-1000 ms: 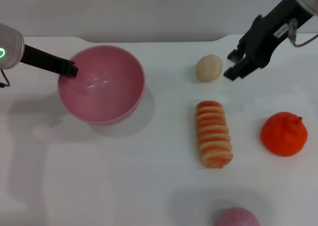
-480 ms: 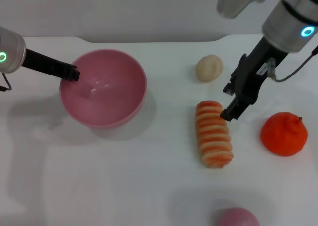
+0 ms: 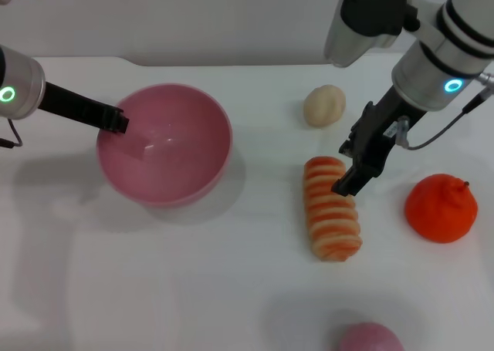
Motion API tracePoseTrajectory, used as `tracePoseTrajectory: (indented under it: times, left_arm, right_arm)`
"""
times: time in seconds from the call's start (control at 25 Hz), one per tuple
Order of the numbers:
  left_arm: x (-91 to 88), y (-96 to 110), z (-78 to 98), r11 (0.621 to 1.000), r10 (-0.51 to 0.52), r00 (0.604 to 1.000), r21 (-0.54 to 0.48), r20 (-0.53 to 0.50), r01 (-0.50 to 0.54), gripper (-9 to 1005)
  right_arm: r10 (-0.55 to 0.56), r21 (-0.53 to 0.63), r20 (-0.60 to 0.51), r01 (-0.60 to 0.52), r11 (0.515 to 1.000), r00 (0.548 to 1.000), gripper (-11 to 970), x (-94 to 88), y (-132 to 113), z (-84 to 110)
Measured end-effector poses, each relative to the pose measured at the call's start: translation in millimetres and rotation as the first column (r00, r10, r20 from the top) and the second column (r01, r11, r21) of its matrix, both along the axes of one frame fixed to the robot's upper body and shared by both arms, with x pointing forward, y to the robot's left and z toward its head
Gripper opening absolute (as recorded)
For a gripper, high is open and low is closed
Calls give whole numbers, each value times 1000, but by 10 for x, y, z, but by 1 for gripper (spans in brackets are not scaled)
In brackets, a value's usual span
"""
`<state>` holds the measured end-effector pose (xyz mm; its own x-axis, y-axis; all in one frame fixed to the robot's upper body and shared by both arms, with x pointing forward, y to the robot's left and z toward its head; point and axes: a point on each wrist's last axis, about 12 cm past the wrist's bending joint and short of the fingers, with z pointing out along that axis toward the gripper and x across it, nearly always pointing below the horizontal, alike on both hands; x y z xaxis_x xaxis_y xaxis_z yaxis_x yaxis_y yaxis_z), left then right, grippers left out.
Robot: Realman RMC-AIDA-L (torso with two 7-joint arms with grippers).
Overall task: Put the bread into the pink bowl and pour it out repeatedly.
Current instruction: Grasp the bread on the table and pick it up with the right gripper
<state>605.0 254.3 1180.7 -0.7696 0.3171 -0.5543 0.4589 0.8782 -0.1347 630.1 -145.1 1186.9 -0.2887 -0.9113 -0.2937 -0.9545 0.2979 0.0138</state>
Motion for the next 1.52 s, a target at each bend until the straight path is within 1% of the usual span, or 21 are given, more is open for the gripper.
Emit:
tracePoseTrajectory:
  times: [0.28, 0.6, 0.96, 1.24, 1.52]
  left_arm:
    - [-10, -16, 0, 1000, -5, 1000, -3, -13, 5, 46]
    - [-40, -85, -16, 999, -27, 999, -30, -33, 26, 45]
    - [-60, -95, -40, 999, -20, 999, -36, -48, 18, 45]
    - [-71, -128, -55, 999, -30, 998, -31, -55, 28, 46]
    - [-85, -133, -70, 999, -33, 997, -29, -64, 31, 45]
  right_arm:
    - [-15, 28, -5, 15, 1000, 1000, 716, -6, -14, -177]
    - [-2, 54, -32, 4, 999, 999, 715, -70, 12, -376]
    - [-22, 38, -50, 24, 999, 999, 714, -104, -30, -557]
    - [-48, 32, -44, 50, 998, 998, 713, -92, -70, -646]
    - [-79, 32, -20, 79, 996, 997, 713, -63, -112, -680]
